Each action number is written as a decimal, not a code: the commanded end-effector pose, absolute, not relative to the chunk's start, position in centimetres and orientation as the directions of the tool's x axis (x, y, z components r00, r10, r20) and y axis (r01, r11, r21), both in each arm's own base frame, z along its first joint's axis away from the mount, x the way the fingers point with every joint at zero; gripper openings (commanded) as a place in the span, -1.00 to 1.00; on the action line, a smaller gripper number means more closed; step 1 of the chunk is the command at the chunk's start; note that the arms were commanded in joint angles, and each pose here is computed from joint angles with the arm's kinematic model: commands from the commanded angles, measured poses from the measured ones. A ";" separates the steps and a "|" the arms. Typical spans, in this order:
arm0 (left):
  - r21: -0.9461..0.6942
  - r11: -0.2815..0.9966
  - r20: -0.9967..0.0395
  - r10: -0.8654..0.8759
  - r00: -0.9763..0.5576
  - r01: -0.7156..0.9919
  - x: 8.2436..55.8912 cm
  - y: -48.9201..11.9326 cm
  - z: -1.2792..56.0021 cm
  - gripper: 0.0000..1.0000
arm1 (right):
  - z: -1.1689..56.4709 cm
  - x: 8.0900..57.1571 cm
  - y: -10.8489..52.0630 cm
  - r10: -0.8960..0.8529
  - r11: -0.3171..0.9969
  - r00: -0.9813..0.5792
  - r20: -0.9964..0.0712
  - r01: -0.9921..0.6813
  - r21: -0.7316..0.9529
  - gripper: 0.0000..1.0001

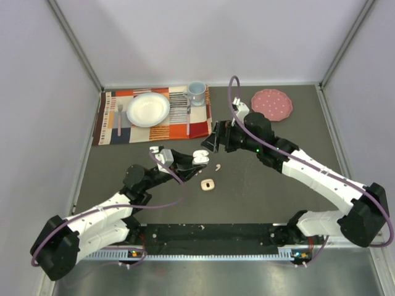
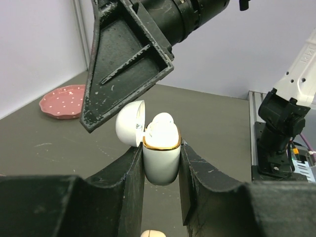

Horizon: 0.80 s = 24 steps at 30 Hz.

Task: Insert the wireless bluetooth earbuds into the charging case
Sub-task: Close the charging case with the earbuds.

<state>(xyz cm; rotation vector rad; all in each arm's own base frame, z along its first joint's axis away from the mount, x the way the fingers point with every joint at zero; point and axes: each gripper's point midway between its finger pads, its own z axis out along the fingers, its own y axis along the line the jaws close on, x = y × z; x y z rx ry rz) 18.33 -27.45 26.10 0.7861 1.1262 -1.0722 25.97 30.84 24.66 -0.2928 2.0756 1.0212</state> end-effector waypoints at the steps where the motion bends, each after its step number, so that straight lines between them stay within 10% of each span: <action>1: 0.036 0.285 -0.936 -0.327 0.133 0.958 17.7 -27.6 29.4 -1.00 | 28.1 26.2 32.6 0.154 0.595 -0.609 -0.778 -0.571 0.565 0.86; 24: -0.121 0.531 -0.946 -0.317 0.064 0.838 22.3 -25.4 27.9 -1.00 | 27.2 27.1 28.3 0.232 0.758 -0.535 -0.813 -0.424 0.496 0.98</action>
